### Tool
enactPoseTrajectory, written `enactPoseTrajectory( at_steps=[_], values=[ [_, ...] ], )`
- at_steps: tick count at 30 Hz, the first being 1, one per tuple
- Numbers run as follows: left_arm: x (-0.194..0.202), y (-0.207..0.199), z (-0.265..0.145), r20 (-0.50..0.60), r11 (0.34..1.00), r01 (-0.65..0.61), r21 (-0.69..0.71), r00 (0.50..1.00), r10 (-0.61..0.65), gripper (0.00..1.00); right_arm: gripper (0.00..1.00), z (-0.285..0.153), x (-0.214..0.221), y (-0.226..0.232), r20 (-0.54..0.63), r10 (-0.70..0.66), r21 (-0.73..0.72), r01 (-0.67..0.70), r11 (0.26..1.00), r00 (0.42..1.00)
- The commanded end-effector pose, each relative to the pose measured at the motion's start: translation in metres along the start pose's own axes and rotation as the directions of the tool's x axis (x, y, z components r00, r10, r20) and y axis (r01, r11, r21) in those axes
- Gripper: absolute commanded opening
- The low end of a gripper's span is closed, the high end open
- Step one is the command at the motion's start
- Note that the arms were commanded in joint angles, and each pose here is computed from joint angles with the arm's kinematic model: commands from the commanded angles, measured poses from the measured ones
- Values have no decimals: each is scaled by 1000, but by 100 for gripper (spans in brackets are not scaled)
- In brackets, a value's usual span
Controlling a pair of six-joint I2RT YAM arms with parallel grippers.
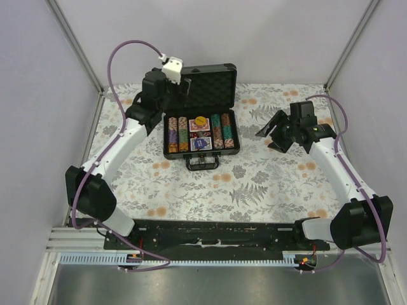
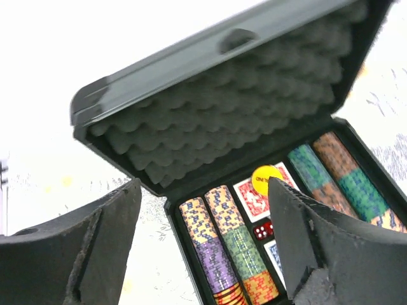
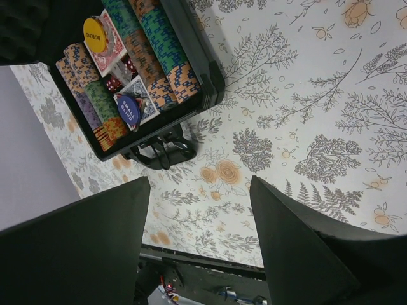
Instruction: Pack up texas hold em set
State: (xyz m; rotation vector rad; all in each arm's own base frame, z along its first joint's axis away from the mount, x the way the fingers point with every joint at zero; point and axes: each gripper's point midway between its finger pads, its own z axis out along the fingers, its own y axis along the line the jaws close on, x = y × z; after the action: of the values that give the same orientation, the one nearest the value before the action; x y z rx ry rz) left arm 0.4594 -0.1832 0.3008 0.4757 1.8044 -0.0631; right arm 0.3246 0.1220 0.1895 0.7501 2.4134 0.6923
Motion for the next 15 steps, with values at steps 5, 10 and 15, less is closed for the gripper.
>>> enactPoseTrajectory(
  at_steps=[5,10,15],
  values=[
    [-22,72,9,133,913,393,-108,916,-379,88,73,-5,-2,10,14,-21,-55,22,998,1000],
    [-31,95,31,162,925,381,-9,913,-375,88,73,-6,0,10,8,-22,-63,23,998,1000],
    [-26,99,48,136,977,170,127,973,-187,88,73,-5,2,8,2,-27,-58,27,998,1000]
  ],
)
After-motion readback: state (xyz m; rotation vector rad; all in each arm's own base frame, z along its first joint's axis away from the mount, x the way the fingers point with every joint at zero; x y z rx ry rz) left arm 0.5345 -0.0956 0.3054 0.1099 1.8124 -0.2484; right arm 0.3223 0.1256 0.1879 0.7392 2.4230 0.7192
